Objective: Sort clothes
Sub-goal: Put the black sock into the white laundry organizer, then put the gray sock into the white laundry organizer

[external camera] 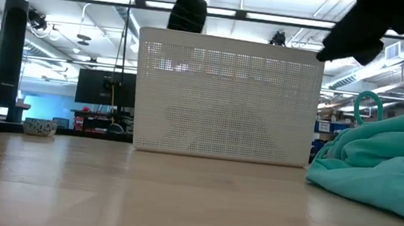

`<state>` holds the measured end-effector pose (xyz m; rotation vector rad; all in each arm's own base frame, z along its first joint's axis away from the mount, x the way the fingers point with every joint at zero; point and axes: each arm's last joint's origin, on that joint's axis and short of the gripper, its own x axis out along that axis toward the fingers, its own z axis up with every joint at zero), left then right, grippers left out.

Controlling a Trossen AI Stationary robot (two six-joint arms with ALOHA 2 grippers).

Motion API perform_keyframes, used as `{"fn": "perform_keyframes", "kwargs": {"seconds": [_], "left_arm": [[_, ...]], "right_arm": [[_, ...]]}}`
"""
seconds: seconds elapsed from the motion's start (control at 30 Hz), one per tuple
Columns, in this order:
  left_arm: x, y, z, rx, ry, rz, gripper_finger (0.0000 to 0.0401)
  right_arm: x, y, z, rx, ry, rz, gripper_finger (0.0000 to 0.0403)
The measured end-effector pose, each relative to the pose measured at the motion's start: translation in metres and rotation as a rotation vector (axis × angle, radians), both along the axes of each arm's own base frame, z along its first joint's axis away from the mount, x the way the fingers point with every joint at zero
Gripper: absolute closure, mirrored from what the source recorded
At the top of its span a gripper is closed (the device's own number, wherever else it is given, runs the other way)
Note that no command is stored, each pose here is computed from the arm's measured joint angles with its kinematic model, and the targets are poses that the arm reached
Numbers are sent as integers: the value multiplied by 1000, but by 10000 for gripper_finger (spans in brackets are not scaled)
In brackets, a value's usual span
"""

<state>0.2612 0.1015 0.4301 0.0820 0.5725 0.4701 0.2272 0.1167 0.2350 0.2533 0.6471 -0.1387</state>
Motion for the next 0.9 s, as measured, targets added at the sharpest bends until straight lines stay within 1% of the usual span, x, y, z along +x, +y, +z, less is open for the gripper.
{"fn": "perform_keyframes", "kwargs": {"seconds": [0.1,0.2,0.3,0.4,0.47,0.57,0.67,0.77,0.9], "left_arm": [[5,-1,-5,-68,5,-69,282],[5,-2,-7,-78,22,-83,256],[4,-4,-8,-80,29,-88,242],[2,-5,-7,-83,35,-90,237],[0,-6,-9,-95,64,-88,236],[-2,-7,-14,-121,120,-88,236],[-5,-9,-17,-153,145,-105,236],[-5,-11,-18,-190,155,-120,236],[-5,-16,-20,-200,169,-135,236]], "right_arm": [[-8,0,-4,28,70,-45,261],[-23,-2,-7,86,163,-138,262],[-40,-3,-8,160,232,-251,266],[-56,-1,-5,231,267,-335,273],[-67,1,-5,254,294,-371,278],[-80,6,-3,303,316,-395,285],[-89,10,-2,351,344,-415,289],[-97,12,-4,365,398,-436,290],[-104,11,-7,352,477,-482,290]]}}
